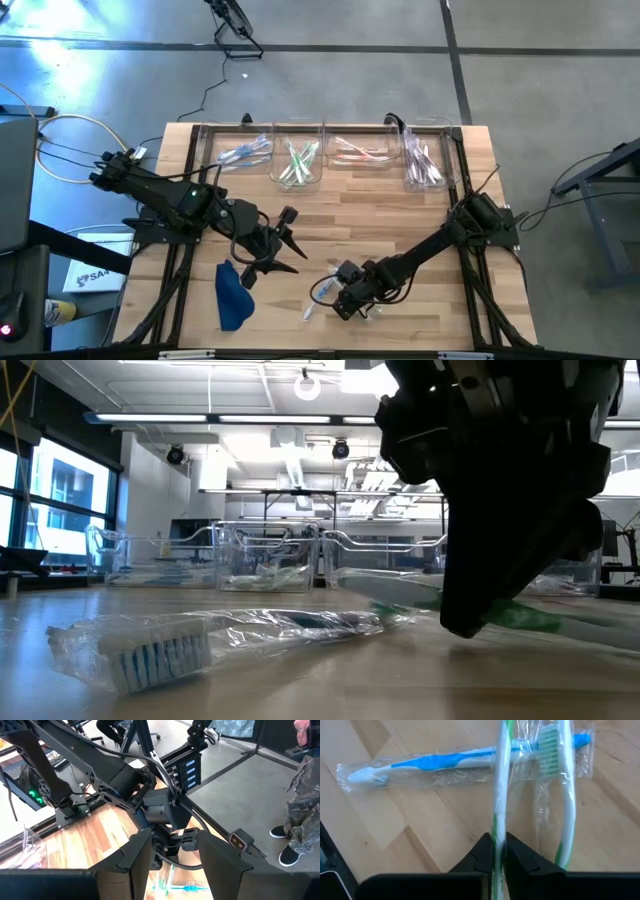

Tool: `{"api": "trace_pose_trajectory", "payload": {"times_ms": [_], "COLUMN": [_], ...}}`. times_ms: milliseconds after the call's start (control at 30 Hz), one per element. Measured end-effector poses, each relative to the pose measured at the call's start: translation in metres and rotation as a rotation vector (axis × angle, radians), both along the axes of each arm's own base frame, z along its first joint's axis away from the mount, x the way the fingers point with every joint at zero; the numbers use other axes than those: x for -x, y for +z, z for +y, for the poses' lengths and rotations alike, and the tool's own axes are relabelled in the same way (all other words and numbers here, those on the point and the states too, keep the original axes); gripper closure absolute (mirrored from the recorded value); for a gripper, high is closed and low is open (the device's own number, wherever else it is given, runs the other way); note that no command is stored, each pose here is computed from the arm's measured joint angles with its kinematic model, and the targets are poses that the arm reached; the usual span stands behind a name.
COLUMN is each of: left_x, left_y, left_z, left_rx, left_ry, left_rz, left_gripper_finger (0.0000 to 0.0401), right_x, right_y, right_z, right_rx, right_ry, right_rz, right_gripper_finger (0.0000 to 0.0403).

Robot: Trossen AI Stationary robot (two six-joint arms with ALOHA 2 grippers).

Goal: Pick & Place Toothbrushes
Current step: Put the green toothbrush into the middle left transparent bin

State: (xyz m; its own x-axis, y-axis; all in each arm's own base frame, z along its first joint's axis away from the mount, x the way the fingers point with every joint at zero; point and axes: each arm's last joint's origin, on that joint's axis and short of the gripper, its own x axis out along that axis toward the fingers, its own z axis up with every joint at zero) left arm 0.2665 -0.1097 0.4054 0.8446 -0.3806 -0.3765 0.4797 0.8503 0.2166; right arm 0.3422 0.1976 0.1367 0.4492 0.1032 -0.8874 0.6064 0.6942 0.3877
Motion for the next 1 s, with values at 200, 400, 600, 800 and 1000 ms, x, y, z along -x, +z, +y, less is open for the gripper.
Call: {"api": "trace_pose_trajectory", "payload": {"times_ms": [200, 400, 600, 800, 1000], "left_x": [0.000, 0.000, 0.000, -0.001, -0.006], "left_y": [0.000, 0.000, 0.001, 0.004, 0.017], "left_z": [0.000, 0.000, 0.000, 0.000, 0.001], "left_rx": [0.000, 0.033, 0.091, 0.105, 0.142], "left_ry": [0.000, 0.014, 0.038, 0.041, 0.118], "left_rz": [-0.001, 0.011, 0.026, 0.001, -0.144], "left_gripper_finger": [0.0244, 0.0244, 0.0244, 0.0244, 0.0244], "right_x": [0.001, 0.002, 0.008, 0.030, 0.060], "right_y": [0.001, 0.028, 0.086, 0.157, 0.213], "right_z": [0.001, -0.003, -0.020, -0.042, -0.062], "right_rx": [-0.025, -0.038, -0.027, 0.020, 0.109], "right_ry": [0.042, 0.086, 0.108, 0.112, 0.062], "right_rz": [0.013, -0.055, -0.232, -0.478, -0.708], "right_gripper_finger": [0.0388, 0.0390, 0.0390, 0.0390, 0.0390]}}
